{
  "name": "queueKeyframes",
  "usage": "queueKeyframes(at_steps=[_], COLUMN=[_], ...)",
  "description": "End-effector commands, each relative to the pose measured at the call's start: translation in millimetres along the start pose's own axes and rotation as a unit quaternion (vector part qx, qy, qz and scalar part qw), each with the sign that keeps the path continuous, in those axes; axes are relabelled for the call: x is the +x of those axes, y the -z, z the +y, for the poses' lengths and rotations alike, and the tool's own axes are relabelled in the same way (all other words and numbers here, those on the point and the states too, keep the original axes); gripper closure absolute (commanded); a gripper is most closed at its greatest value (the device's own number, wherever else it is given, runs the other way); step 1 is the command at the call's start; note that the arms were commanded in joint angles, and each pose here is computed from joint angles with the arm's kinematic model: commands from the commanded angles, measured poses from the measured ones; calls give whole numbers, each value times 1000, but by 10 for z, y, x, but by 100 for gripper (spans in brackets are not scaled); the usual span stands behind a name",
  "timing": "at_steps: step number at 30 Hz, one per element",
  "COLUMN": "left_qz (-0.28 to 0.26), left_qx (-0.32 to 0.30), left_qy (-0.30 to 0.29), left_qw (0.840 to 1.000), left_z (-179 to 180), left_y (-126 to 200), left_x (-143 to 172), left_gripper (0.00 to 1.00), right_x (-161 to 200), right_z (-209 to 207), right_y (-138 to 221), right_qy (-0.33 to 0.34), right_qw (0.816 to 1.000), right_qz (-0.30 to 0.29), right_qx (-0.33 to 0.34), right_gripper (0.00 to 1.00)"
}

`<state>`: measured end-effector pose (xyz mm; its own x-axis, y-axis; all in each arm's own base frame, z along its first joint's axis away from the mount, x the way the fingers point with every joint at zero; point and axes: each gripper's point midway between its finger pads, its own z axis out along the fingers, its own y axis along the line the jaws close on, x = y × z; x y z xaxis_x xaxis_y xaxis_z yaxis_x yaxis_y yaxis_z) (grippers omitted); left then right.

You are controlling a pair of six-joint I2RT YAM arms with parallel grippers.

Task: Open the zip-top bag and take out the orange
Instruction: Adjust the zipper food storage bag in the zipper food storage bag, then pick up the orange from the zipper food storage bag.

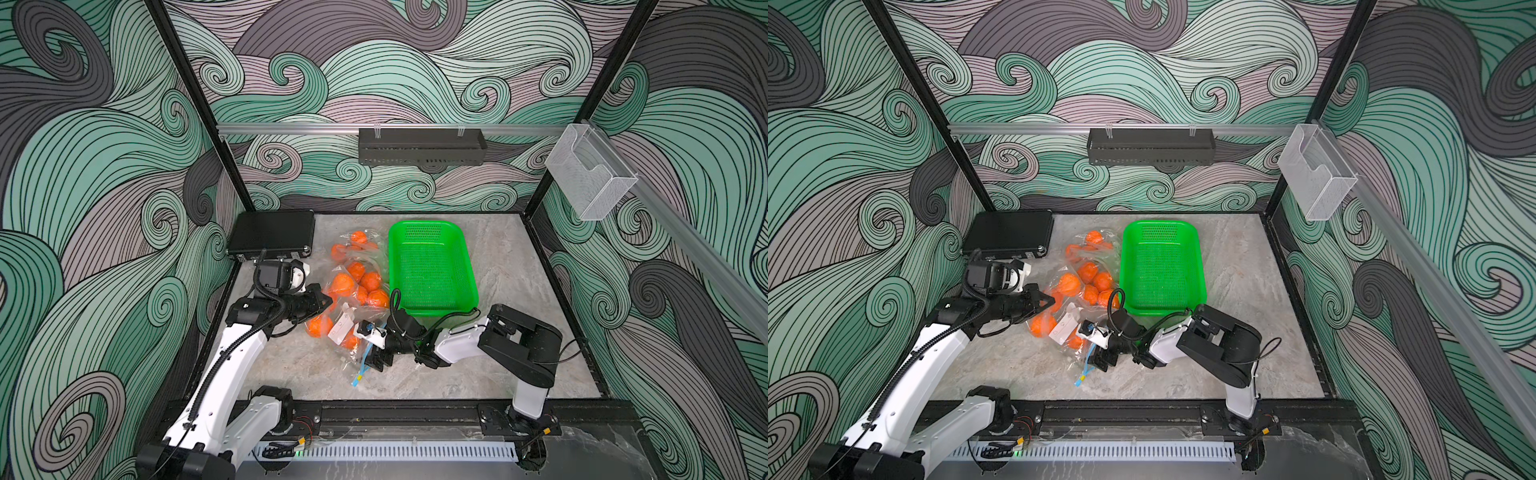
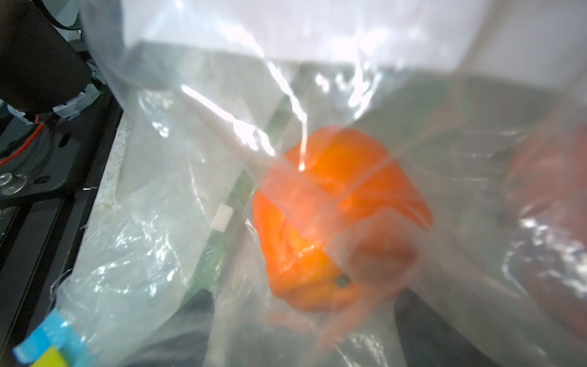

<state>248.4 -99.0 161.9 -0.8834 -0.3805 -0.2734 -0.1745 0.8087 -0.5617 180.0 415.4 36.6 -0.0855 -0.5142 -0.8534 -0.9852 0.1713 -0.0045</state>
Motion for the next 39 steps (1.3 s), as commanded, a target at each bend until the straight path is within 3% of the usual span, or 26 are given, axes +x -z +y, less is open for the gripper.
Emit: queueKeyframes(at_steps=[1, 3, 6, 14, 22, 25, 31, 39], left_qz=[42, 87, 119, 142, 173, 167, 143, 119], left_qx=[-170, -214, -208, -239, -212, -214, -232, -248], left_qy=[4, 19, 28, 34, 46, 43, 35, 29], left_qw=[984, 973, 971, 960, 961, 962, 962, 961], left_z=[610, 744, 749, 947, 893, 900, 932, 955], left_y=[-132, -194, -376, -583, -704, -668, -561, -457], left_x=[21, 61, 74, 90, 181, 180, 129, 74], left_gripper=[100, 100, 100, 100, 100, 100, 100, 100], right_x=[-103, -111, -110, -181, -232, -211, -351, -334], right_z=[-94, -104, -99, -131, -89, -77, 15, 124], right_y=[11, 12, -9, -84, -318, -354, -65, 497], right_qy=[-3, -6, -13, -40, -43, -45, -49, -60], right_qw=[999, 999, 999, 999, 999, 999, 999, 998], right_qz=[-25, -27, -26, -14, 13, 18, -5, -9], right_qx=[24, 26, 24, 23, 7, 1, -6, -9], right_gripper=[9, 8, 8, 7, 7, 12, 29, 35])
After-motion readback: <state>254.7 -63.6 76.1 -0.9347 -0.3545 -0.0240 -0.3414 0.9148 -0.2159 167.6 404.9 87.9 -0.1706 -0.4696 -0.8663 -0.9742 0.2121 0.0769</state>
